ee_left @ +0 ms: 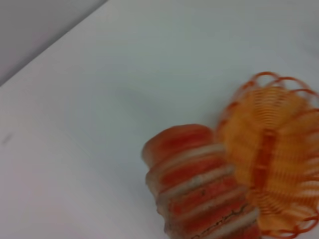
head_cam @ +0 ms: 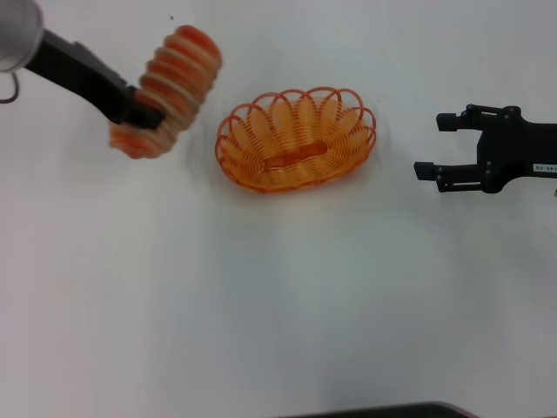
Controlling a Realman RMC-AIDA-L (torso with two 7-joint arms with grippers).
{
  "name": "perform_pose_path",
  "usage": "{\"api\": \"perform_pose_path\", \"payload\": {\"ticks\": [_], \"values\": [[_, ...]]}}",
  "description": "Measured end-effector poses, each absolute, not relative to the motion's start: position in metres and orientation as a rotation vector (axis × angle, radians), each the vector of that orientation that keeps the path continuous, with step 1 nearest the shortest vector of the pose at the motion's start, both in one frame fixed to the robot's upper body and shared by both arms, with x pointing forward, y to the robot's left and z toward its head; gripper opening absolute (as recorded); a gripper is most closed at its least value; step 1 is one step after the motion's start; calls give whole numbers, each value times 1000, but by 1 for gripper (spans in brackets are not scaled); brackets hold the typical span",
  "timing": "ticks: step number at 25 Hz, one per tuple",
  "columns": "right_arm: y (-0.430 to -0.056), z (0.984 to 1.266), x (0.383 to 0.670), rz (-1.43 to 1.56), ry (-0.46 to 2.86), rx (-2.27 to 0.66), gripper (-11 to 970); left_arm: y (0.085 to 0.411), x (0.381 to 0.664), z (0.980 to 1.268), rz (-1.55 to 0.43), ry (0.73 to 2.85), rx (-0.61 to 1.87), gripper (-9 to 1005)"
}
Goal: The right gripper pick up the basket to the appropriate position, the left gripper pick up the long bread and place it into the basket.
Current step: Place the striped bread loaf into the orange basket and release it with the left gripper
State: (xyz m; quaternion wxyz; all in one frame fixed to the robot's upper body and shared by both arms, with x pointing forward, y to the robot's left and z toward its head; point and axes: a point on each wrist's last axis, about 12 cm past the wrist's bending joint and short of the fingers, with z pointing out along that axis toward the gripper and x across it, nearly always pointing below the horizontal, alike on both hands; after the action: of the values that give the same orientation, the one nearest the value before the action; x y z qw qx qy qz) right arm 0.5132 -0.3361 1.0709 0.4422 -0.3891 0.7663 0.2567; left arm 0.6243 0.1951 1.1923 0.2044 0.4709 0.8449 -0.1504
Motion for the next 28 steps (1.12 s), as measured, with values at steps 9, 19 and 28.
{"api": "perform_pose_path", "payload": {"ticks": [9, 19, 28], "values": [[-336, 1071, 513, 639, 1902, -966, 878, 113, 615, 1202, -308, 1927, 1878, 298], [-335, 1071, 511, 660, 1903, -961, 878, 83, 612, 1175, -180, 1867, 1967, 259], [-335, 1071, 511, 665, 1901, -963, 878, 82, 609, 1172, -252, 1922, 1859, 330]]}}
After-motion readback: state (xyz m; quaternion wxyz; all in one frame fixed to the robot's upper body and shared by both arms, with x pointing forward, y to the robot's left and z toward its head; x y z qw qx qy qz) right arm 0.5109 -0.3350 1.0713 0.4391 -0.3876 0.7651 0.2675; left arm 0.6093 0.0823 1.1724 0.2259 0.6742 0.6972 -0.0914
